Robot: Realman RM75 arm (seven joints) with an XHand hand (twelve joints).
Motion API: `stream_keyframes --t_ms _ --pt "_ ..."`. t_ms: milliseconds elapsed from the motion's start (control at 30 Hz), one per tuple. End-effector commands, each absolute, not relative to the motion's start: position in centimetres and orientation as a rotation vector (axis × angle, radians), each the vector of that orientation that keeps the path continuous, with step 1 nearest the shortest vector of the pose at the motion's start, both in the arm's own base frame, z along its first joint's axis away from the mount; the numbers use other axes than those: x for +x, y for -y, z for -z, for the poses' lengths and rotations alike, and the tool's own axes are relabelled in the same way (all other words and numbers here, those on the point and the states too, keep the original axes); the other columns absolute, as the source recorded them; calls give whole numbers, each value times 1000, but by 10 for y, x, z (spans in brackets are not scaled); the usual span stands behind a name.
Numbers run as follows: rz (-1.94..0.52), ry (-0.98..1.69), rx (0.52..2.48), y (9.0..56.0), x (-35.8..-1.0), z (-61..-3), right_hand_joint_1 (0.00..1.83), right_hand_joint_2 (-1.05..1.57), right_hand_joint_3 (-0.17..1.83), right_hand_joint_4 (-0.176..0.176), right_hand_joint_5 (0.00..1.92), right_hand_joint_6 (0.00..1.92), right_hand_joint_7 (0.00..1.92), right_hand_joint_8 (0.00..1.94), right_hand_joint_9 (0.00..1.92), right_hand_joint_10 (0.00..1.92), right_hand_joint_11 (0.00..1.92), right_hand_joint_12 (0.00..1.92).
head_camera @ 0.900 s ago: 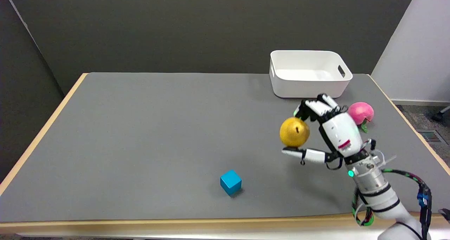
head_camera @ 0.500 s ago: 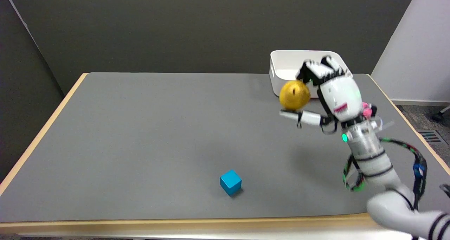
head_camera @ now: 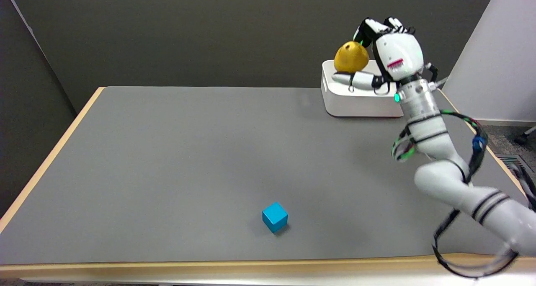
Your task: Place the pear in the white box.
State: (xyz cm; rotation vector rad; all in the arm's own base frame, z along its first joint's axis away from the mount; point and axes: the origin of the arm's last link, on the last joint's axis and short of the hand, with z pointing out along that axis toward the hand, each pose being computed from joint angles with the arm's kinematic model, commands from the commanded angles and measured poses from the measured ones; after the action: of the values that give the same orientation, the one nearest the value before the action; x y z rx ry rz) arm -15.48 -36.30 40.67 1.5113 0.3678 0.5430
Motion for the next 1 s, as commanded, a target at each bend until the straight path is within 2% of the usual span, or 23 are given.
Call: stream_keyframes --t_ms 33,267,433,533,733,800,867,933,967,1000 --pt "-421 -40 1265 477 -146 -478 1166 1095 439 -176 632 1569 681 1606 666 1921 312 1921" --pt "-442 127 1067 470 -190 -516 1153 1141 384 -176 598 1598 649 1639 538 1921 136 1921" --pt "-377 156 1022 461 -209 -529 1146 1167 348 -176 579 1614 637 1654 476 1921 56 1921" --pt "-367 176 1001 455 -218 -534 1167 1203 251 -176 518 1504 750 1685 459 1921 30 1921" --pt "-380 175 1009 454 -217 -534 1167 1204 250 -176 518 1503 750 1685 457 1921 28 1921" --pt "-399 174 1020 453 -214 -533 1147 1185 317 -176 558 1601 652 1668 455 1921 37 1921" --pt "-458 198 1039 453 -210 -530 1137 1193 324 -176 555 1640 617 1679 416 1921 37 1921" --pt "-552 241 1054 454 -206 -525 1121 1239 276 -152 474 1637 650 1754 275 1921 11 1921" --pt "-572 252 1060 454 -205 -524 1073 1197 346 -125 412 1497 619 1640 210 1801 -1 1842" --pt "-586 258 1077 455 -203 -520 897 932 736 -57 306 910 417 1011 196 1290 -1 1503"
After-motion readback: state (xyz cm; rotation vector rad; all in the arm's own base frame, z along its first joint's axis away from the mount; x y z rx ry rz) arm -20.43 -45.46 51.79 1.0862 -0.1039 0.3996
